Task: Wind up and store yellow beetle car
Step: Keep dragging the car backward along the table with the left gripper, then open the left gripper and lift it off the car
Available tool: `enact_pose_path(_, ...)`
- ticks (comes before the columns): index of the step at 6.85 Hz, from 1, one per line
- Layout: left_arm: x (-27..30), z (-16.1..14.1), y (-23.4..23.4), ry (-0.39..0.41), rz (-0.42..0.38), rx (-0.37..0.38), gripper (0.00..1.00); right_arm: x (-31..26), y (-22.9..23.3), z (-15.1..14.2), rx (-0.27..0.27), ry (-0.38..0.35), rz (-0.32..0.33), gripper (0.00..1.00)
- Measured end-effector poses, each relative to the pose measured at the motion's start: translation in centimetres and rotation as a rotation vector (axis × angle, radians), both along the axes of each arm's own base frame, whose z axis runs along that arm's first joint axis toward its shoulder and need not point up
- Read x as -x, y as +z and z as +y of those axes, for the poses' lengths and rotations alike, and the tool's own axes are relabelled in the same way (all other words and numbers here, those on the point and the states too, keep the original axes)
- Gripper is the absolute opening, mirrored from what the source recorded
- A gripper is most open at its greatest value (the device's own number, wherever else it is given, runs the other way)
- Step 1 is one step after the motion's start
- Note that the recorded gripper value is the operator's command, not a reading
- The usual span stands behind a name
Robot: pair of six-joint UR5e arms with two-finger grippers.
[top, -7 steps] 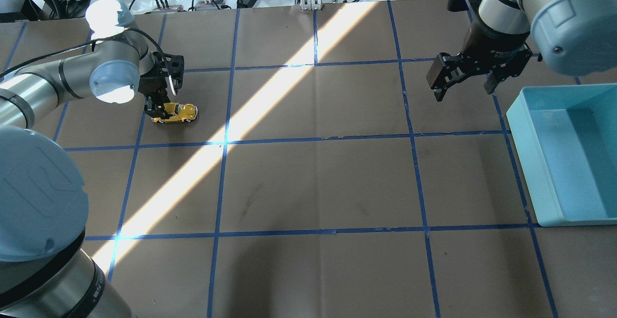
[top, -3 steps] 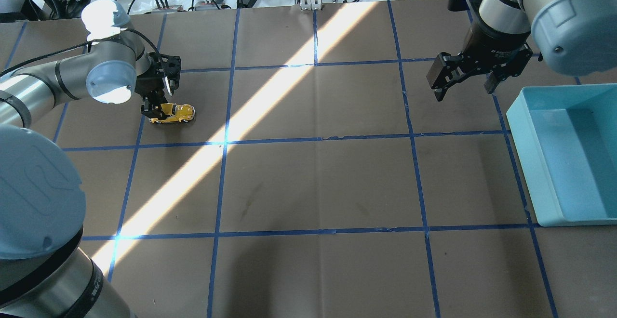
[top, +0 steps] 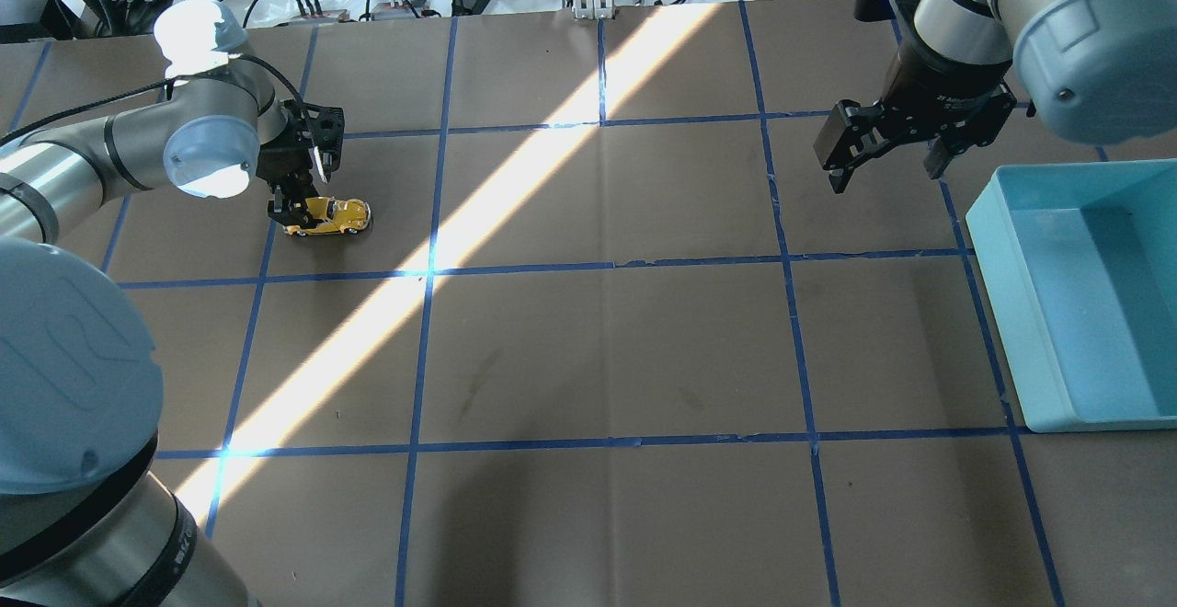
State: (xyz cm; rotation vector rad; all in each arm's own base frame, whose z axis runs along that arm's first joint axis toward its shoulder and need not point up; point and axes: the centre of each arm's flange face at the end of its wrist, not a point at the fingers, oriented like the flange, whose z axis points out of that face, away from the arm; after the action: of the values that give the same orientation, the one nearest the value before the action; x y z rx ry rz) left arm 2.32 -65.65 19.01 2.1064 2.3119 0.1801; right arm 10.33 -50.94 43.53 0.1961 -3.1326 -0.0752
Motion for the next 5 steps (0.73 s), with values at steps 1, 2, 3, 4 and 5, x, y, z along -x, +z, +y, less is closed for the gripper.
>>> enact_pose_path(1,-0.12,0.0,0.0,0.002,0.0,0.0,0.06,0.0,-0.01,0.01,-0.001,0.0,0.0,1.0)
enact_pose_path(2,-0.44,0.02,0.0,0.006,0.0,0.0,0.06,0.0,-0.01,0.0,-0.001,-0.001,0.0,1.0)
enact_pose_path(3,-0.8,0.04,0.04,0.011,0.001,0.001,0.06,0.0,0.0,0.0,0.0,-0.001,0.0,1.0)
enact_pose_path(4,-0.94,0.04,0.04,0.013,0.001,0.001,0.08,0.0,0.0,0.0,0.0,0.0,0.0,1.0)
enact_pose_path(5,-0.98,0.04,0.02,0.015,0.001,0.001,0.39,0.0,0.0,0.0,0.0,0.0,0.0,1.0)
